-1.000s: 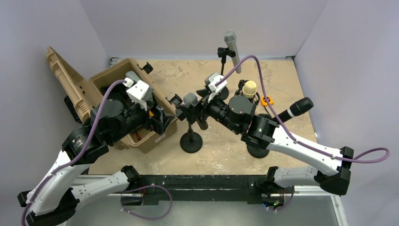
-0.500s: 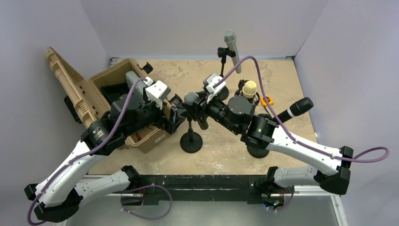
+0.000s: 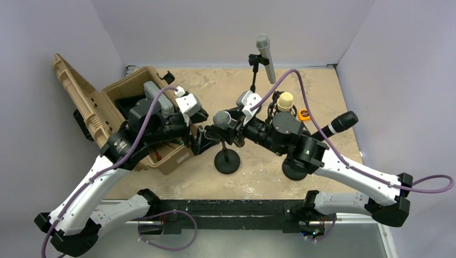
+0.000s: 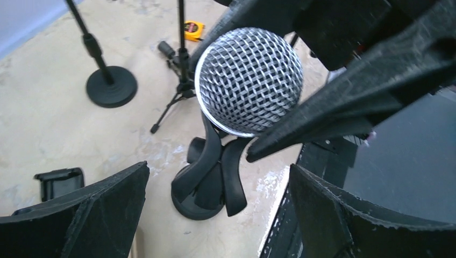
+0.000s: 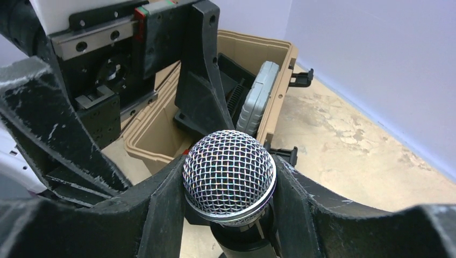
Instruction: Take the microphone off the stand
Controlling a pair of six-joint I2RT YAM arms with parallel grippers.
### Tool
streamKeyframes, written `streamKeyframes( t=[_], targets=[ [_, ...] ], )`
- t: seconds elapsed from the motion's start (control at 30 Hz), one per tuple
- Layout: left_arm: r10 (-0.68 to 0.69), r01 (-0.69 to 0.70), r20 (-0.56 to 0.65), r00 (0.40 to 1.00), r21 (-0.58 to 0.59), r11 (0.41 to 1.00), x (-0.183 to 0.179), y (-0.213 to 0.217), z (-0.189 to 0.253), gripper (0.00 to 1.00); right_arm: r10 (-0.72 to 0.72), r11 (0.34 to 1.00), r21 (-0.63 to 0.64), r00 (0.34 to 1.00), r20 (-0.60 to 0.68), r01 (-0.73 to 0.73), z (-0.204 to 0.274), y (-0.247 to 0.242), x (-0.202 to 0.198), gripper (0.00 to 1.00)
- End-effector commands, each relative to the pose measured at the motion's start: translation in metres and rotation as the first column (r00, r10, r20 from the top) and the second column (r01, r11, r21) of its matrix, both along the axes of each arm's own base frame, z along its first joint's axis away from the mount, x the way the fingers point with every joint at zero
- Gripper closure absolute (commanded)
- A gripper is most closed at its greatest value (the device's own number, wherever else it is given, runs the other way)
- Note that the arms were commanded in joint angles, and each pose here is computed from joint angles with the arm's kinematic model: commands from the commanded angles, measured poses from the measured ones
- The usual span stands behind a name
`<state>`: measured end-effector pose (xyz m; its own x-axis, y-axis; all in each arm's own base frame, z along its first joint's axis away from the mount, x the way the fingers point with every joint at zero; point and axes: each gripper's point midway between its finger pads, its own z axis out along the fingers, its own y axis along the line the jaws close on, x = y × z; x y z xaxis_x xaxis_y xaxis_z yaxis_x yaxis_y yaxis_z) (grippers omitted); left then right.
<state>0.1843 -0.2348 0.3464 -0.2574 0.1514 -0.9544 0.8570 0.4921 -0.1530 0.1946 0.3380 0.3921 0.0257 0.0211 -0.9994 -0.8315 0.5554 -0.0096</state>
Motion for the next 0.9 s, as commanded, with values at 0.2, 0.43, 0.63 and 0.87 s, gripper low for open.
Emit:
streamKeyframes(
  t=[0.2, 0.43, 0.63, 0.87],
  targets=[
    [-0.187, 0.182, 0.107, 0.977, 0.057, 0.982, -0.008, -0.014, -0.018, 0.19, 0.025, 0.992, 0.121, 0.995, 0.095, -0.036, 0.046, -0.012, -0.004, 1.00],
    [-0.178, 0.169, 0.128, 0.976, 0.079, 0.982, 0.003, -0.017, -0.030, 0.18, 0.027, 0.991, 0.126, 0.995, 0.093, -0.039, 0.041, -0.014, -0.003, 1.00],
    [-0.163, 0.150, 0.136, 0.977, 0.098, 0.984, 0.011, -0.019, -0.041, 0.15, 0.039, 0.990, 0.131, 0.995, 0.093, -0.051, 0.037, -0.012, -0.003, 1.00],
    [-0.163, 0.157, 0.102, 0.981, 0.064, 0.985, 0.019, -0.030, -0.039, 0.17, 0.044, 0.991, 0.123, 0.994, 0.105, -0.057, 0.036, -0.012, -0.003, 1.00]
  ],
)
